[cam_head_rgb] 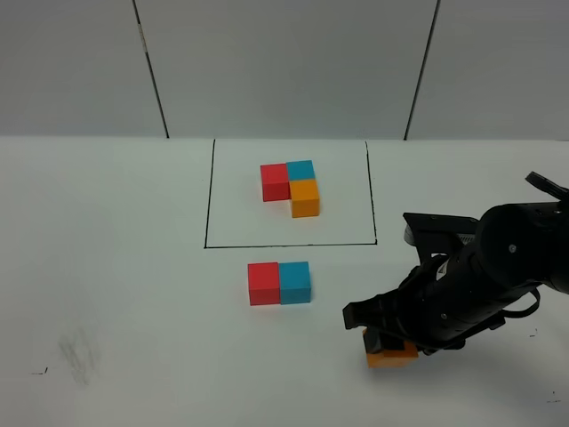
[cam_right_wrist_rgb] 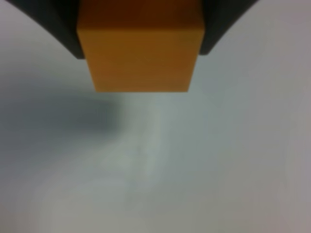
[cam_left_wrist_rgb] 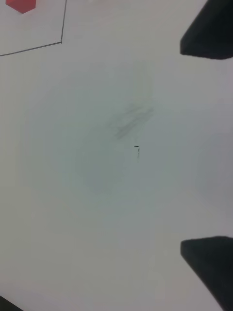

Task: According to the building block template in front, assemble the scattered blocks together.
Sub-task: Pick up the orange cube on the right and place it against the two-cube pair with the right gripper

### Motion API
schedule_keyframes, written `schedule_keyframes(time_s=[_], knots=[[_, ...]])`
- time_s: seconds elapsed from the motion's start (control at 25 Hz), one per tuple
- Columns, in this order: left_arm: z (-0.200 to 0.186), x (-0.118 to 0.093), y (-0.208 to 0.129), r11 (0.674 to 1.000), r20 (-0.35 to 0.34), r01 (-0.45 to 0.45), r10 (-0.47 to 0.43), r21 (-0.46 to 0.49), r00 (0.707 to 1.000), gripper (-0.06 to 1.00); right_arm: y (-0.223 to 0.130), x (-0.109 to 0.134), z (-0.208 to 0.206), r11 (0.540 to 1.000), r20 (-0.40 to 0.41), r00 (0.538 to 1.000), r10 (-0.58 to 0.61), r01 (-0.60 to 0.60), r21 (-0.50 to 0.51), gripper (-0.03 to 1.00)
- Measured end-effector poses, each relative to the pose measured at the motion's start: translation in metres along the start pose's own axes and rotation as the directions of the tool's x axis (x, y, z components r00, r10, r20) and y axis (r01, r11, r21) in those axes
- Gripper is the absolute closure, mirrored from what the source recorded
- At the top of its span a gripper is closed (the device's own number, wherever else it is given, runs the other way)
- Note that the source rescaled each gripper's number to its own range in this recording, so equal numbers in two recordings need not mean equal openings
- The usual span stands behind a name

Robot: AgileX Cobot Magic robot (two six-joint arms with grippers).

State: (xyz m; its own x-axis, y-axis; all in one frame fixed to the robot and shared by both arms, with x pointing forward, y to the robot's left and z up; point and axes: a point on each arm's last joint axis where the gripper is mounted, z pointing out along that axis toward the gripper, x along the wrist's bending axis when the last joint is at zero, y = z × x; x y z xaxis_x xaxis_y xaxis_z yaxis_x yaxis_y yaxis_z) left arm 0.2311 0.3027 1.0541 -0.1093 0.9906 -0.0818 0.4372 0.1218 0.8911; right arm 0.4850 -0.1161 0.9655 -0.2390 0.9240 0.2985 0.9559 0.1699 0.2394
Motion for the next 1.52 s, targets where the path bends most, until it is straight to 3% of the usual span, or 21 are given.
schedule_keyframes(time_s=[0.36,0.76,0.96,1.2,1.52], knots=[[0.000,0.000,0.000,1.000,0.000,0.000,0.000,0.000,1.000,0.00,-0.007,0.023,0.002,1.000,-0.016,1.000,0.026,-0.026,-0.007,0.87],[0.000,0.000,0.000,1.000,0.000,0.000,0.000,0.000,1.000,0.00,-0.004,0.063,-0.022,0.997,0.186,0.979,0.082,-0.079,-0.027,0.87],[0.000,0.000,0.000,1.000,0.000,0.000,0.000,0.000,1.000,0.00,0.008,0.076,-0.007,0.991,0.255,0.963,0.088,-0.111,0.076,0.87],[0.000,0.000,0.000,1.000,0.000,0.000,0.000,0.000,1.000,0.00,0.024,0.091,0.025,0.976,0.254,0.966,0.059,-0.108,0.187,0.87],[0.000,0.000,0.000,1.000,0.000,0.000,0.000,0.000,1.000,0.00,0.034,0.098,0.055,0.981,0.213,0.975,0.055,-0.093,0.172,0.87]])
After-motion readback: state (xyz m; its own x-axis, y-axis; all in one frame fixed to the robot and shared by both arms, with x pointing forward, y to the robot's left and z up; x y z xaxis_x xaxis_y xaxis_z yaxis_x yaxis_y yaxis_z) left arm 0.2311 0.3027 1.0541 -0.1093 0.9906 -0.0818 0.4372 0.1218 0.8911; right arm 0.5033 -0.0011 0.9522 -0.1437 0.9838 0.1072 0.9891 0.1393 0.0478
